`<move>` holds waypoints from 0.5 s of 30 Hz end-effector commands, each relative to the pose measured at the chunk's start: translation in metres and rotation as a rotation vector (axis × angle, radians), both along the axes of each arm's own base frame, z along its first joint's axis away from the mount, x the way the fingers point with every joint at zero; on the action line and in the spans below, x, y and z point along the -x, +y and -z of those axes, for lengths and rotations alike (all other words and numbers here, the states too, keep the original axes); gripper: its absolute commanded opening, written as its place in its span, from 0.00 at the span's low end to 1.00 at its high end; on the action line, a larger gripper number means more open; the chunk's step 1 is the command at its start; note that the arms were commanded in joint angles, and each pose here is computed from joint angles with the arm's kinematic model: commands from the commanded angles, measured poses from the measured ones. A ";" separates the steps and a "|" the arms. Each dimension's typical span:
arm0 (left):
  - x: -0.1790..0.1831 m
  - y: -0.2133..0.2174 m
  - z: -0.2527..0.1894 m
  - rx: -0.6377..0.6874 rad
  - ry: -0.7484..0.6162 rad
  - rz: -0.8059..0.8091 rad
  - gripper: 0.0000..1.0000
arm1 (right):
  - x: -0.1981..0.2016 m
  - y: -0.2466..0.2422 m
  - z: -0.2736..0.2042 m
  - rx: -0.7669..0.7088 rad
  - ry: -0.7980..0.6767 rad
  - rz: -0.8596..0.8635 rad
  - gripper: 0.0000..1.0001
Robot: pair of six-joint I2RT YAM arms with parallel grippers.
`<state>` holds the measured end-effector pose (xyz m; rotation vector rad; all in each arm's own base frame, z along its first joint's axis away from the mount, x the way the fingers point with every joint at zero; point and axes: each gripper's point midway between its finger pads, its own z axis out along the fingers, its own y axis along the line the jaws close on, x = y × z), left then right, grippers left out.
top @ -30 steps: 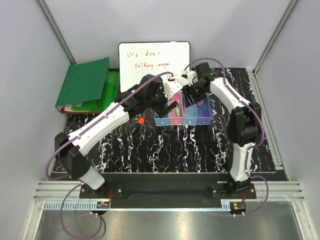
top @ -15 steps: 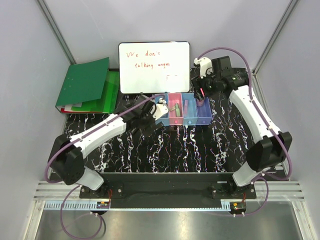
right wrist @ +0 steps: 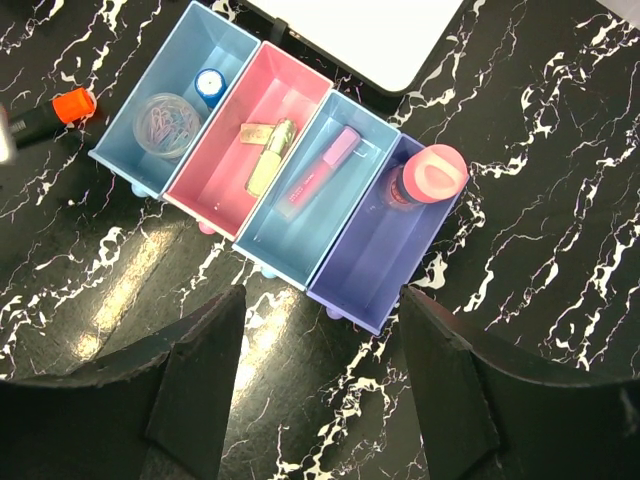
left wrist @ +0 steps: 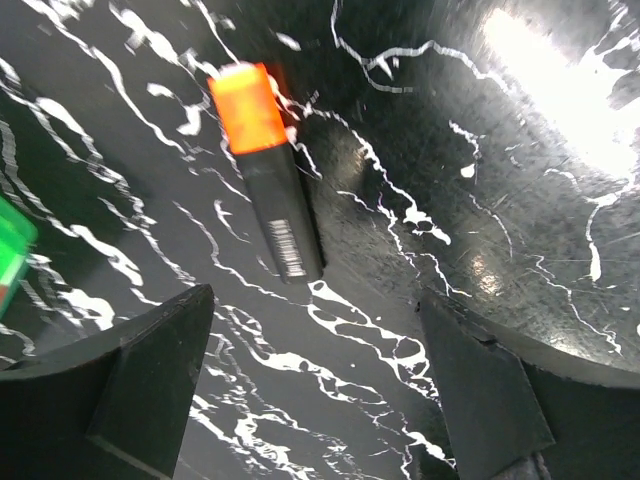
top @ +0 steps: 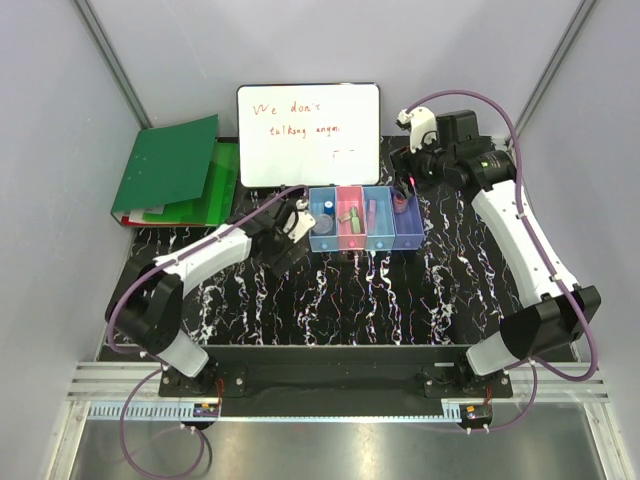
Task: Sort the stationery into containers
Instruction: Pick up the stationery from the center of the board.
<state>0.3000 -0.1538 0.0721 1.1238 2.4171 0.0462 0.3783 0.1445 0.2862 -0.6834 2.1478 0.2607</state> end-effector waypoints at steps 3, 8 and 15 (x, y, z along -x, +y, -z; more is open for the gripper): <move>-0.005 -0.004 0.017 0.061 0.020 -0.053 0.87 | 0.000 -0.004 -0.024 -0.029 -0.067 0.025 0.71; -0.007 0.001 0.029 0.061 0.051 -0.081 0.81 | 0.000 -0.001 -0.030 -0.049 -0.071 0.022 0.70; -0.014 0.007 0.046 0.055 0.089 -0.125 0.79 | 0.001 0.001 -0.035 -0.068 -0.074 0.019 0.70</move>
